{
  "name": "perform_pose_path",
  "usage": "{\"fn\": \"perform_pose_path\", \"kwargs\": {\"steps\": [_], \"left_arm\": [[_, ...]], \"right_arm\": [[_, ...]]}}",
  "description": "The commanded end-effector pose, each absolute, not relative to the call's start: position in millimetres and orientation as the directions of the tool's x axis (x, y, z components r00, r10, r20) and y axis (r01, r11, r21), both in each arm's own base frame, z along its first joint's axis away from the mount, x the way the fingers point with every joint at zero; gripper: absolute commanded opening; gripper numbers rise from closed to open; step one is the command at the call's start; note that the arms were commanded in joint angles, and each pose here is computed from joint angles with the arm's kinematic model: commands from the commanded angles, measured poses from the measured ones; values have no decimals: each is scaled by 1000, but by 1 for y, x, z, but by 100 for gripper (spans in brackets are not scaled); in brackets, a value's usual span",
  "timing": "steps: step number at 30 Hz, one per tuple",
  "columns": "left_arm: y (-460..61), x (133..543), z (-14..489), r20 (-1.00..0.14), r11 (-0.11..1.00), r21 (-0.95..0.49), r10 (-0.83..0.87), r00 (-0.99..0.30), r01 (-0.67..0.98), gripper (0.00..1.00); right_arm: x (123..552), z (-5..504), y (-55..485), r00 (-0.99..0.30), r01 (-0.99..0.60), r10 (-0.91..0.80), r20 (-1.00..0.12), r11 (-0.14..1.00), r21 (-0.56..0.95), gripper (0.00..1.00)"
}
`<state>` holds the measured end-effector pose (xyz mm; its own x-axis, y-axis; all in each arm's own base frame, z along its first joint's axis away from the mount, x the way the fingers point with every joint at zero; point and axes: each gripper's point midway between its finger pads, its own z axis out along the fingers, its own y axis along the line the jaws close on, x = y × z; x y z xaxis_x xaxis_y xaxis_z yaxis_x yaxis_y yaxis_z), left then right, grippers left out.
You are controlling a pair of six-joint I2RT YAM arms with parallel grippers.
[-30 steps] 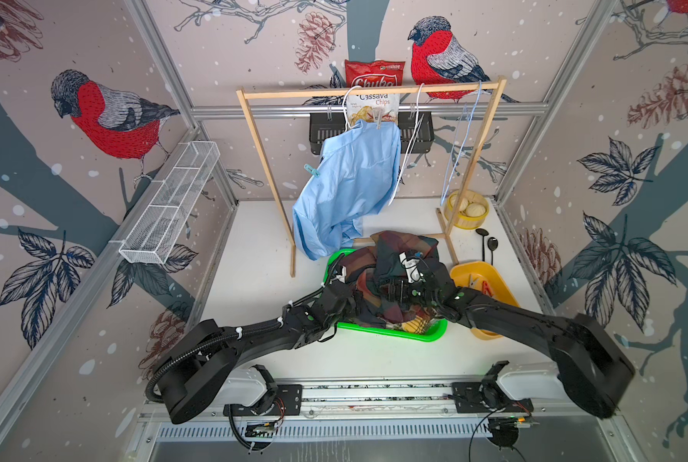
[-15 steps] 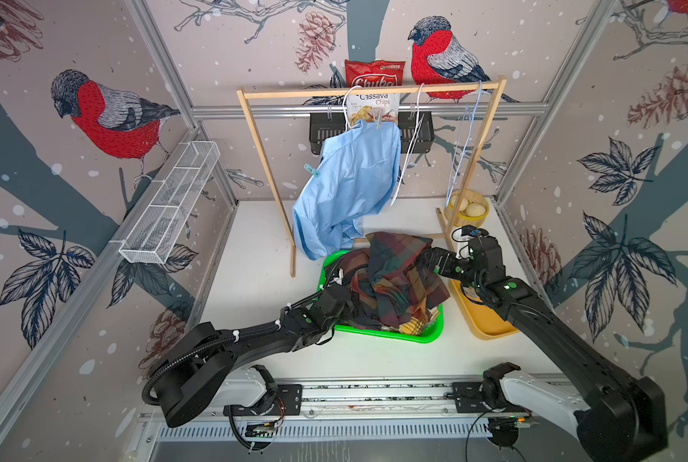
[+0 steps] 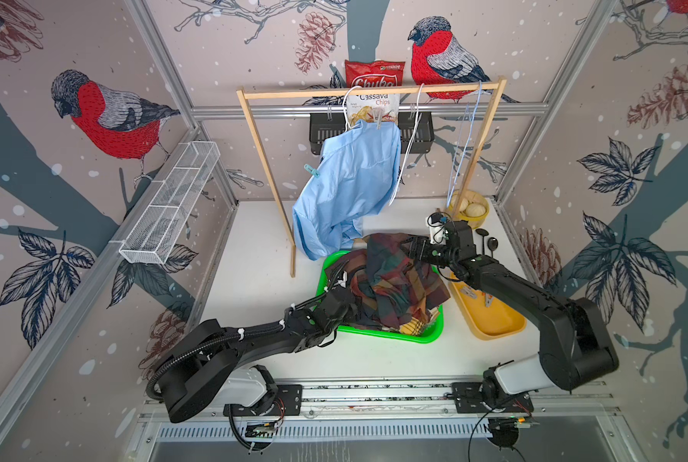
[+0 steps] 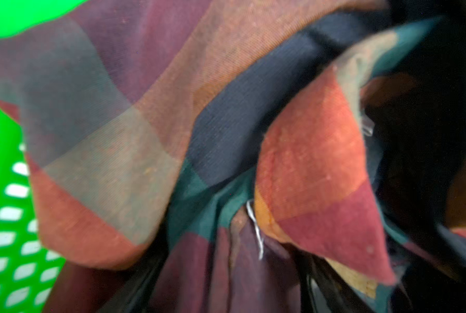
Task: Remove the clothespins securing long-sleeve shirts to the hanger
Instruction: Adjust the long-sleeve shirt at the bin.
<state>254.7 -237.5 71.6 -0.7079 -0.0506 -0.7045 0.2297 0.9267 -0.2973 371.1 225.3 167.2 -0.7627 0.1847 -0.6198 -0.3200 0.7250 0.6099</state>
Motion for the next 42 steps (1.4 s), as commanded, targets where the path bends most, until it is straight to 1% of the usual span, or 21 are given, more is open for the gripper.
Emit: {"fn": "perform_pose_path", "kwargs": {"steps": [1,4,5,6,8,12,15,17,23,29,33,37,38,39,42], "left_arm": [[-242,255,72,-695,923,-314,-64,-716,223,74],[-245,258,77,-703,920,-314,-60,-709,233,73],[-245,258,79,-708,921,-308,-56,-704,236,74],[-245,259,82,-715,923,-301,-52,-698,240,74],[-245,262,89,-732,927,-282,-41,-680,247,74],[-247,263,98,-743,922,-282,-35,-668,266,75],[-247,261,103,-746,919,-282,-29,-665,277,75],[-247,256,108,-753,916,-274,-15,-658,294,75],[-239,239,134,-774,908,-259,9,-633,329,75],[-213,224,162,-797,911,-253,-6,-604,325,75],[-194,219,187,-826,917,-242,-24,-564,316,75],[-187,221,216,-861,916,-245,-55,-506,317,75],[-187,222,222,-867,915,-246,-61,-494,320,75],[-187,223,230,-875,915,-244,-64,-481,321,75],[-187,227,252,-896,918,-227,-66,-439,326,75]], "right_arm": [[360,183,257,-767,-407,156,-622,631,660,66],[339,190,275,-772,-447,118,-625,598,665,38],[331,193,280,-772,-456,104,-627,595,661,32],[323,196,283,-770,-466,93,-632,595,655,27],[305,202,290,-760,-485,71,-646,600,637,22],[277,198,295,-767,-477,60,-638,612,631,19],[262,172,297,-793,-449,36,-609,642,622,18],[260,146,293,-812,-411,24,-583,685,601,18],[273,83,285,-857,-317,-2,-516,791,523,15],[281,37,289,-897,-257,-17,-441,833,490,13],[282,-2,281,-928,-190,-12,-372,875,445,14],[279,-27,277,-942,-157,-23,-333,911,382,19],[278,-28,277,-941,-160,-29,-336,916,368,22],[277,-28,278,-940,-167,-37,-339,917,363,27],[274,-21,278,-934,-179,-41,-355,914,365,36]]}}
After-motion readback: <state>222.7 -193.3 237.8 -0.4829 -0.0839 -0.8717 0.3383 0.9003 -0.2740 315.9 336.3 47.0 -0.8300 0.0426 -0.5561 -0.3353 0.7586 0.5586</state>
